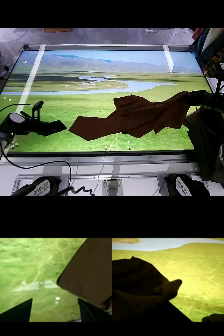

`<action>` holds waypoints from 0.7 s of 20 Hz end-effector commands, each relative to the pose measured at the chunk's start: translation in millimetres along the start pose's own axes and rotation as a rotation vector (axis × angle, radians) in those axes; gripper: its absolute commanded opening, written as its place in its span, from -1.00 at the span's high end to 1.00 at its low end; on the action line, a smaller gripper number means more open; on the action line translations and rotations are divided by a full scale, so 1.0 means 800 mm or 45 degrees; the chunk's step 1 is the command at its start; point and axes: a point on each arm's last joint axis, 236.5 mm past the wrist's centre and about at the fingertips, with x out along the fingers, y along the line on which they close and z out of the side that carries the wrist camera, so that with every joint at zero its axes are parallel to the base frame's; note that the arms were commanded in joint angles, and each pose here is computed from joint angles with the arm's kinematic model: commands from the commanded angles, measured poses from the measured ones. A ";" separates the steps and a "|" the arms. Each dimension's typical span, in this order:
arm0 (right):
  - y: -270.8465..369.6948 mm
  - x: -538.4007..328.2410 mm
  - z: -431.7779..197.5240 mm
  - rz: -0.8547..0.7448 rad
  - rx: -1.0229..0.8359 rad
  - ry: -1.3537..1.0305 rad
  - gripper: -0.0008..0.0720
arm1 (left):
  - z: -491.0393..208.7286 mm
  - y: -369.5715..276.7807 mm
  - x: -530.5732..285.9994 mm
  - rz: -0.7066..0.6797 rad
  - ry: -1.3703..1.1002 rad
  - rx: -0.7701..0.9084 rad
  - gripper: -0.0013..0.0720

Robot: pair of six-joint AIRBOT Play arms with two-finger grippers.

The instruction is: Fold the clothes and pants, and hang the long-sleeved shirts on hangers.

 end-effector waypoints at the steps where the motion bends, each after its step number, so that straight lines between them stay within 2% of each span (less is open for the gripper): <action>1: 0.001 0.000 0.000 0.001 -0.001 0.000 0.94 | 0.008 -0.025 0.039 -0.229 0.021 -0.128 -0.56; 6: 0.001 0.000 0.000 0.002 -0.001 0.000 0.94 | -0.009 -0.024 0.075 -0.279 0.117 -0.124 -0.48; 8: 0.001 0.000 0.000 0.002 -0.001 0.000 0.94 | -0.013 -0.027 0.082 -0.277 0.131 -0.080 -0.08; 9: 0.001 0.000 0.000 0.003 -0.001 0.000 0.94 | -0.012 -0.031 0.084 -0.280 0.128 -0.072 0.29; 10: 0.001 0.000 0.000 0.003 0.000 -0.002 0.94 | -0.008 -0.041 0.083 -0.310 0.112 -0.061 0.78; 11: 0.002 -0.001 0.001 0.006 0.001 -0.004 0.94 | 0.002 -0.055 0.079 -0.369 0.080 -0.059 0.93; 14: 0.002 -0.009 0.015 -0.002 -0.012 -0.038 0.94 | 0.061 -0.127 0.025 -0.666 -0.086 0.008 0.93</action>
